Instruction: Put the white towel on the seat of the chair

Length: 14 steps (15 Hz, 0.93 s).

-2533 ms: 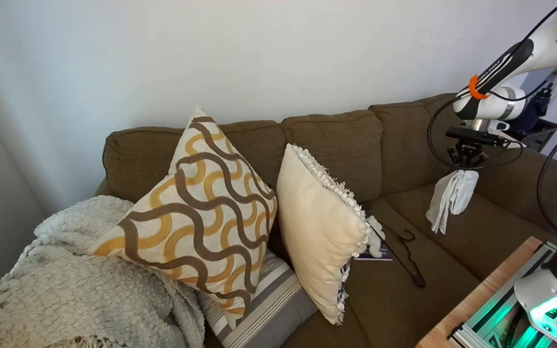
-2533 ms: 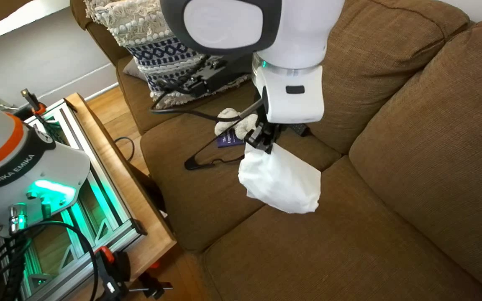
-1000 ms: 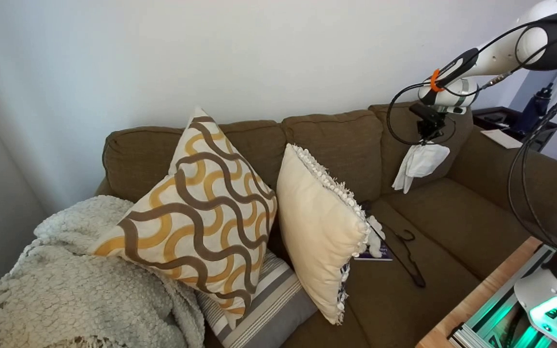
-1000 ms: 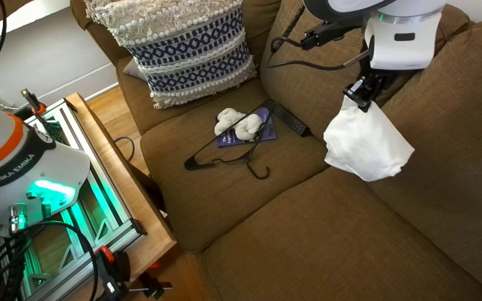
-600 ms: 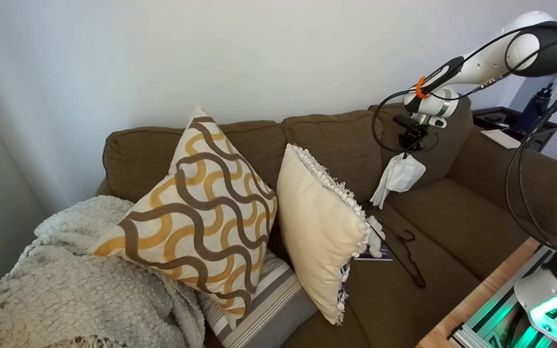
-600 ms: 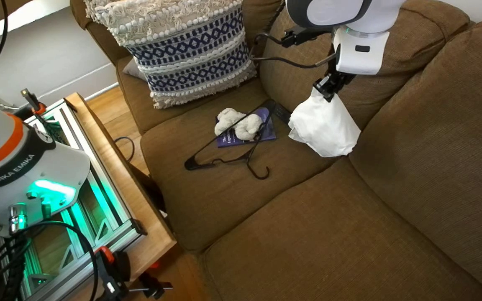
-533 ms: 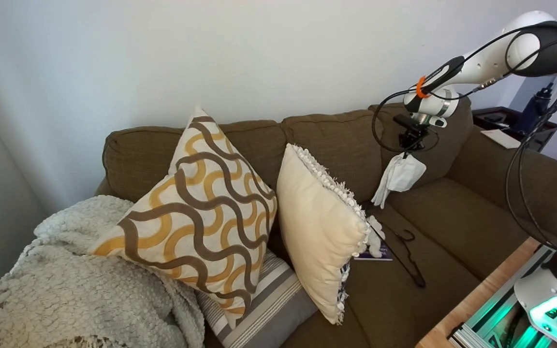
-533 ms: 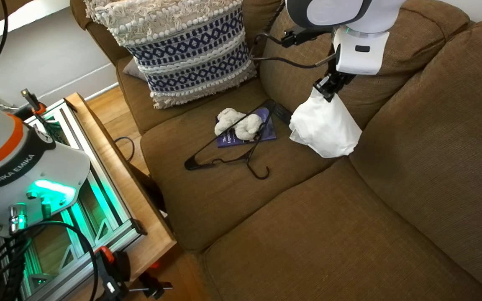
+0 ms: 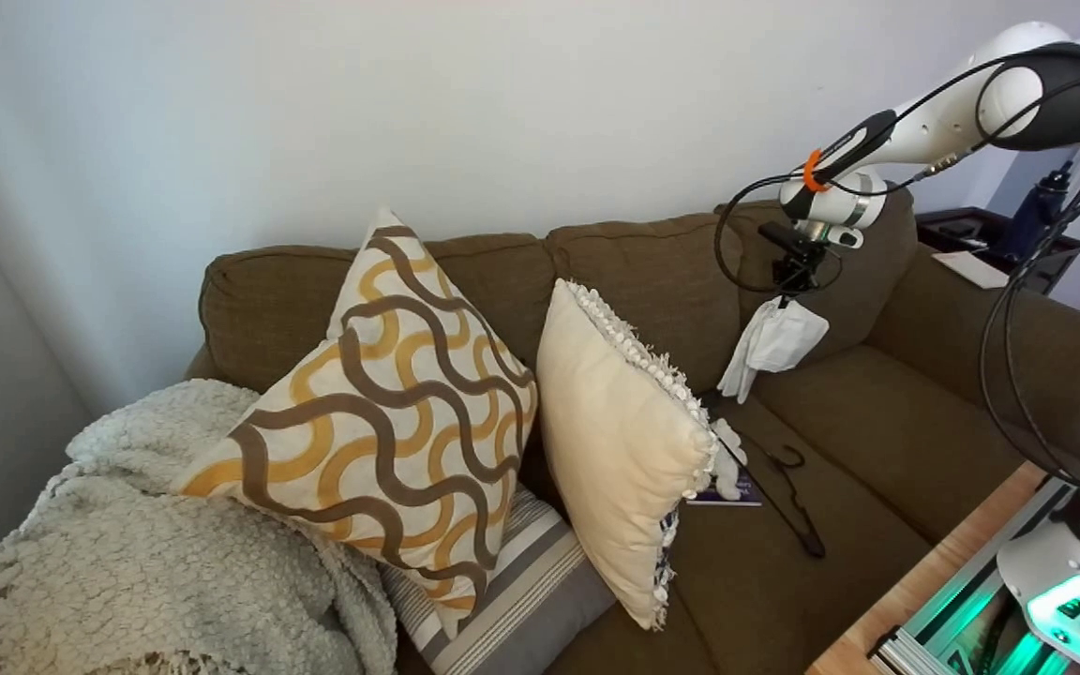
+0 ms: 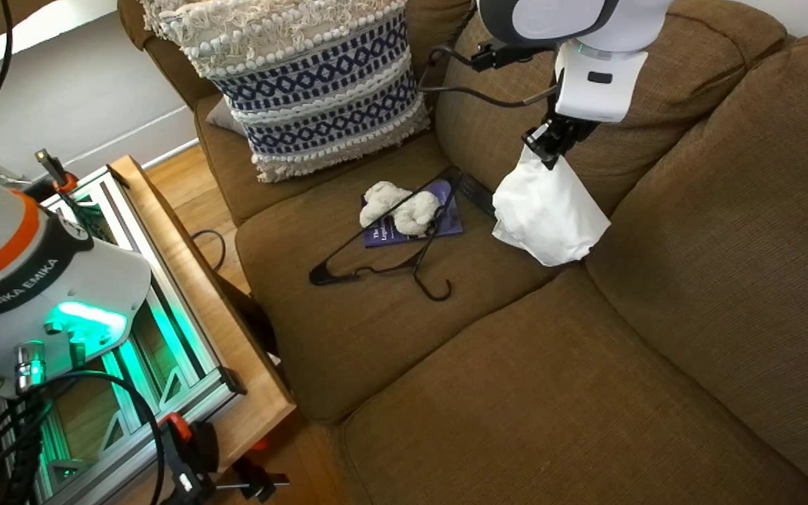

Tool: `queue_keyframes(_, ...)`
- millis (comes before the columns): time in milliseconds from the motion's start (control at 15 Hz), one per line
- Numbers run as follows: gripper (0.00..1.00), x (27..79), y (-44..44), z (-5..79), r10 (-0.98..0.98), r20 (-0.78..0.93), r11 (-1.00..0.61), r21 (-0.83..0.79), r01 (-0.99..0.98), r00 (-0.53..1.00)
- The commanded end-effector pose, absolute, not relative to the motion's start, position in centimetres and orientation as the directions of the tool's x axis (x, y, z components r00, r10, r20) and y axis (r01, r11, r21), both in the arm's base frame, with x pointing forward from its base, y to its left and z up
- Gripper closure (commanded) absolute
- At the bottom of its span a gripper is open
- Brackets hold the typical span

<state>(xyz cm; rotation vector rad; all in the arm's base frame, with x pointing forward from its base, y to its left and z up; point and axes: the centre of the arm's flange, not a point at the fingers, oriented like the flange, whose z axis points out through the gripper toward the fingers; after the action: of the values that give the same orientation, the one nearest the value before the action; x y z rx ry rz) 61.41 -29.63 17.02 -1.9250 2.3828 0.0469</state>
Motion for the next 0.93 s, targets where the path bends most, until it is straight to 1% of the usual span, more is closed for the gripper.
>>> queue_keyframes(0,0.98,60.5,-27.8,15.7,-0.941,-0.038,0.336,0.048,-0.941,-0.338)
queue_keyframes(200,0.98,58.9,-26.5,13.4,-0.895,0.012,0.444,0.111,-0.889,-0.445)
queue_keyframes(333,0.98,58.0,-24.8,11.0,-0.91,-0.007,0.403,0.227,-0.887,-0.415)
queue_keyframes(467,0.98,57.0,-22.8,8.8,-0.93,-0.05,0.326,0.346,-0.88,-0.364)
queue_keyframes(667,0.98,55.9,-20.5,6.2,-0.939,-0.076,0.253,0.511,-0.822,-0.336)
queue_keyframes(867,0.98,53.8,-20.6,5.5,-0.935,-0.026,0.258,0.636,-0.727,-0.355)
